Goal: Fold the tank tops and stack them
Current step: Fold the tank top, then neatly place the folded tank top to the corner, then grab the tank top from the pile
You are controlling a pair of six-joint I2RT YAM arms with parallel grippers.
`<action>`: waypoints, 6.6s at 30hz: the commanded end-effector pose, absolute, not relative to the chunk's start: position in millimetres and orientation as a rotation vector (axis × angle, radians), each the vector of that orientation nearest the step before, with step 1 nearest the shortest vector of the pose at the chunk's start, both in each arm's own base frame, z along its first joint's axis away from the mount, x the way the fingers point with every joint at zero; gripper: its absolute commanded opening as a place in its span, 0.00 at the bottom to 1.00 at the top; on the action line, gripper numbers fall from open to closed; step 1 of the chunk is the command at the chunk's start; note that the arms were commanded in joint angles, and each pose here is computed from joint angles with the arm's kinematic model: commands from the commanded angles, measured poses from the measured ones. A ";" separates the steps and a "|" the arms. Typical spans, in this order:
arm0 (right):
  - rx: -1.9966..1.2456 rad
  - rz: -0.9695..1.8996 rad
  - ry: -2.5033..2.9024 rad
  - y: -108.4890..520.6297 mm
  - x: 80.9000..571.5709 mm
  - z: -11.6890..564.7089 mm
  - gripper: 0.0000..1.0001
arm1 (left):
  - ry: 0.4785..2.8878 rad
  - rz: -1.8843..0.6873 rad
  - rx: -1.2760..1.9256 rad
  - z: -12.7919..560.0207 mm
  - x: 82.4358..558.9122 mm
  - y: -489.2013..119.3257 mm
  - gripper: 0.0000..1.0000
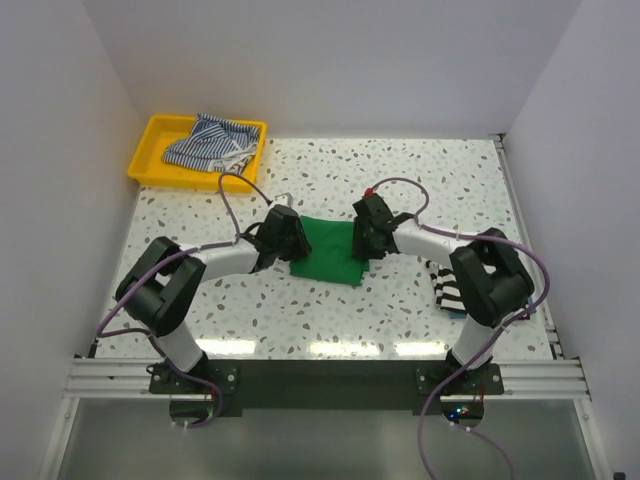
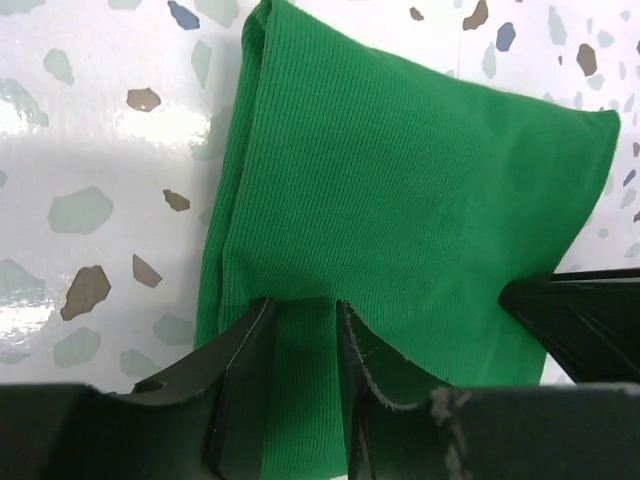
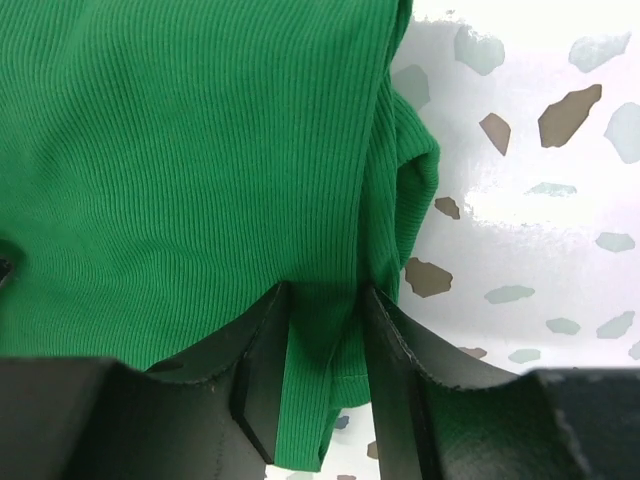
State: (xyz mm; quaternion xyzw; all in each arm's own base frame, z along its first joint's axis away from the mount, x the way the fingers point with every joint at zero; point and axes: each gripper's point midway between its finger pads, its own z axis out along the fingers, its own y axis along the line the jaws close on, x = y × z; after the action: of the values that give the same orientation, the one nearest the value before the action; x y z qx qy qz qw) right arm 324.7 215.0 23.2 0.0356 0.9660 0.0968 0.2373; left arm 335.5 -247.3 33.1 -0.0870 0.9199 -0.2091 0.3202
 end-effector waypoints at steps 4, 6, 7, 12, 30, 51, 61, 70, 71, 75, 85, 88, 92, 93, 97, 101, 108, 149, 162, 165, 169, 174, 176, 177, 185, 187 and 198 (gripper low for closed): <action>0.121 0.306 2.604 215.8 323.8 42.6 0.44 | 2.413 -0.531 -0.234 22.9 330.0 -246.2 0.35; 0.137 0.297 2.577 210.8 323.8 54.1 0.54 | 2.409 -0.540 -0.232 23.6 327.4 -247.1 0.35; 0.159 0.300 2.549 203.8 324.6 67.8 0.58 | 2.406 -0.541 -0.231 25.2 326.6 -247.0 0.35; 0.256 0.426 2.537 185.3 310.1 70.7 0.85 | 2.411 -0.558 -0.223 28.4 321.9 -246.9 0.35; 0.384 0.664 2.611 213.8 301.9 -0.8 0.82 | 2.456 -0.657 -0.230 18.8 290.0 -250.1 0.34; 0.221 0.360 2.733 180.7 290.0 -11.8 0.00 | 2.447 -0.791 -0.163 43.3 271.9 -273.3 0.43; 0.058 -0.028 2.730 123.8 279.7 24.0 0.00 | 2.292 -0.808 0.043 145.8 257.8 -255.9 0.65; 0.004 -0.362 2.667 74.4 276.3 76.9 0.00 | 2.221 -0.881 0.234 167.5 213.3 -234.9 0.66; -0.004 -0.402 2.676 68.7 272.1 80.6 0.00 | 2.206 -0.889 0.242 170.8 210.6 -233.6 0.66; 0.010 -0.461 2.641 58.4 273.6 102.1 0.00 | 2.193 -0.889 0.301 168.6 205.1 -230.7 0.66; 0.044 -0.594 2.591 26.8 281.4 143.8 0.00 | 2.218 -0.912 0.348 146.8 207.7 -219.2 0.66; 0.049 -0.630 2.580 16.8 283.2 155.3 0.00 | 2.223 -0.938 0.360 143.1 204.4 -221.6 0.65; 0.075 -0.626 2.569 5.9 285.8 171.7 0.00 | 2.230 -0.941 0.366 140.8 203.0 -221.7 0.65; 0.072 -0.624 2.561 5.2 287.2 176.8 0.00 | 2.235 -0.942 0.367 139.6 202.3 -221.6 0.65; 0.075 -0.652 2.566 -3.7 284.1 186.8 0.00 | 2.240 -0.952 0.375 138.2 200.8 -223.1 0.65; 0.088 -0.653 2.570 -10.8 281.0 194.6 0.00 | 2.239 -0.957 0.376 138.3 200.5 -223.6 0.65; 0.122 -0.632 2.567 -18.7 276.3 204.6 0.00 | 2.245 -0.958 0.380 136.6 198.8 -223.6 0.65; 0.777 -0.570 2.539 -87.9 245.0 186.7 0.99 | 2.257 -0.999 0.413 132.1 191.5 -229.7 0.65; 0.515 -0.158 2.403 41.6 265.9 179.2 0.99 | 2.280 -0.957 0.331 127.0 204.8 -218.2 0.65; 0.393 -0.061 2.400 92.9 272.0 172.6 0.99 | 2.287 -0.917 0.284 126.3 212.4 -212.5 0.65; 0.201 0.023 2.376 167.6 273.4 162.9 0.99 | 2.296 -0.865 0.190 123.3 221.4 -205.3 0.65; -0.008 0.195 2.386 251.4 275.8 146.4 0.99 | 2.233 -0.700 -0.039 142.5 265.4 -182.9 0.66; -0.061 0.224 2.384 265.0 282.2 145.9 0.99 | 2.179 -0.589 -0.175 165.3 308.9 -163.0 0.66; -0.082 0.230 2.373 268.2 285.4 149.5 0.99 | 2.115 -0.548 -0.231 194.5 332.3 -156.6 0.66; -0.190 0.388 2.375 295.1 279.9 146.7 0.99 | 1.931 -0.166 -0.610 212.6 489.7 -73.5 0.70; -0.218 0.440 2.383 299.8 273.5 144.2 0.99 | 1.869 -0.123 -0.618 229.5 526.1 -57.0 0.72; -0.295 0.446 2.385 300.8 270.0 132.3 0.99 | 1.948 0.063 -0.631 116.7 651.8 -19.7 0.75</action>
State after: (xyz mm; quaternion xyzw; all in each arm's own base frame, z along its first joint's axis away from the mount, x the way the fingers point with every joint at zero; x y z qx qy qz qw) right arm 263.9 292.6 117.1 -0.1011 0.9303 0.1500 0.3191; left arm 635.9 -30.6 103.1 -0.2656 0.8244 0.0053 0.4999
